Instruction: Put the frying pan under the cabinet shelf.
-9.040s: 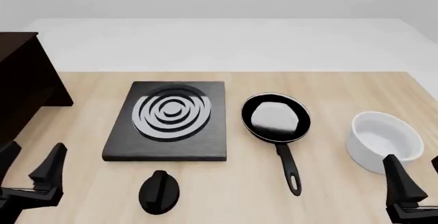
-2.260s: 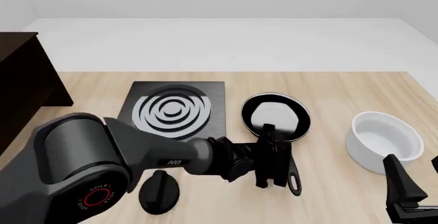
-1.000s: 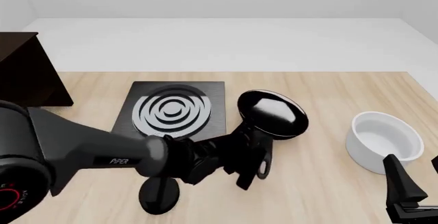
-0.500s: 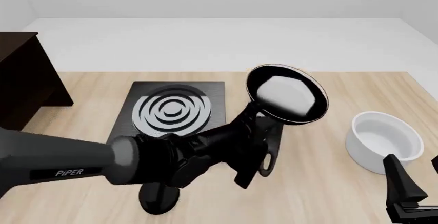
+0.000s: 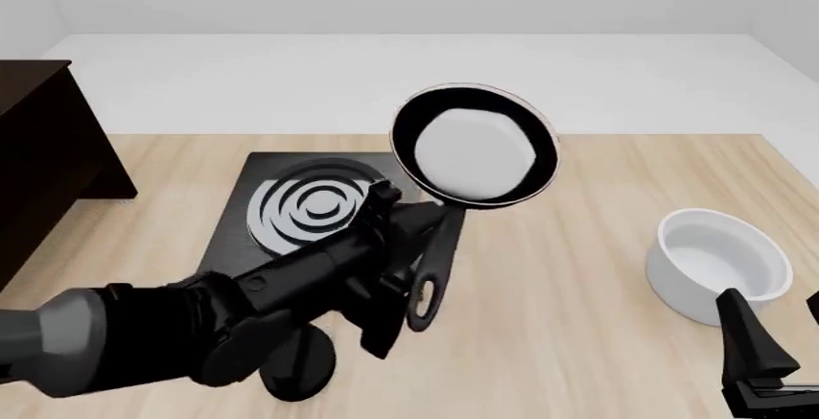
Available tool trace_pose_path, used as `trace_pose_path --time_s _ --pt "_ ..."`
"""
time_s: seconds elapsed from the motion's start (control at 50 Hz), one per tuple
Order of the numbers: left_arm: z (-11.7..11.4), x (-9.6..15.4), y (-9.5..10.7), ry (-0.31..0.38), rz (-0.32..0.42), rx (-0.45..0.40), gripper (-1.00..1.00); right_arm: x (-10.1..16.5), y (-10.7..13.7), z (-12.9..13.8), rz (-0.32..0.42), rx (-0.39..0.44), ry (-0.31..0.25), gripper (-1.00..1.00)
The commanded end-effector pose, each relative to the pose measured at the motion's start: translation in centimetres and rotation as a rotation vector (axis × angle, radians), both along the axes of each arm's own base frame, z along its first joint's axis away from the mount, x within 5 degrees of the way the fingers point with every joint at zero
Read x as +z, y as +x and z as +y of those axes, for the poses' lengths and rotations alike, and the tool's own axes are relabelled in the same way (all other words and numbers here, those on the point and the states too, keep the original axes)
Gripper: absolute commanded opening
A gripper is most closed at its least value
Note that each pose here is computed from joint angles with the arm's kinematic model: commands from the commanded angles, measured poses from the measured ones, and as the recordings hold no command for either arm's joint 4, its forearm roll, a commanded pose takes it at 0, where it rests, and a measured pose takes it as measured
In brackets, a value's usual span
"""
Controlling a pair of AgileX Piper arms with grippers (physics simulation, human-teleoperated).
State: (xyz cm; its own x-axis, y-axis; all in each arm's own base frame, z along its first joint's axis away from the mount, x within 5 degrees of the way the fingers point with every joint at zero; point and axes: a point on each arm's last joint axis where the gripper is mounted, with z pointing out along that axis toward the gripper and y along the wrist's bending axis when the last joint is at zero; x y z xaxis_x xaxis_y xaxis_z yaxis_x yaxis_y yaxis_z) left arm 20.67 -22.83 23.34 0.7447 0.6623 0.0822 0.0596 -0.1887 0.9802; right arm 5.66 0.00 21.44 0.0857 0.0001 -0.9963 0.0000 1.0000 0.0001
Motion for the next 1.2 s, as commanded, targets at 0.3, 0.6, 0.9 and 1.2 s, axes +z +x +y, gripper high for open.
trace_pose_path --time_s 0.3,0.6,0.9,1.2 --pt "8.5 1.0 -2.7 -0.080 -0.102 0.155 -1.00 0.0 0.0 0.0 0.000 0.000 0.000 1.00" --pt "12.8 0.0 -5.1 -0.129 -0.123 0.259 -1.00 0.0 0.0 0.0 0.000 0.000 0.000 1.00" --pt "16.5 0.6 -6.3 -0.166 -0.127 0.418 -1.00 0.0 0.0 0.0 0.000 0.000 0.000 1.00" --pt "19.1 2.5 -7.8 -0.242 -0.080 0.557 -1.00 0.0 0.0 0.0 0.000 0.000 0.000 1.00"
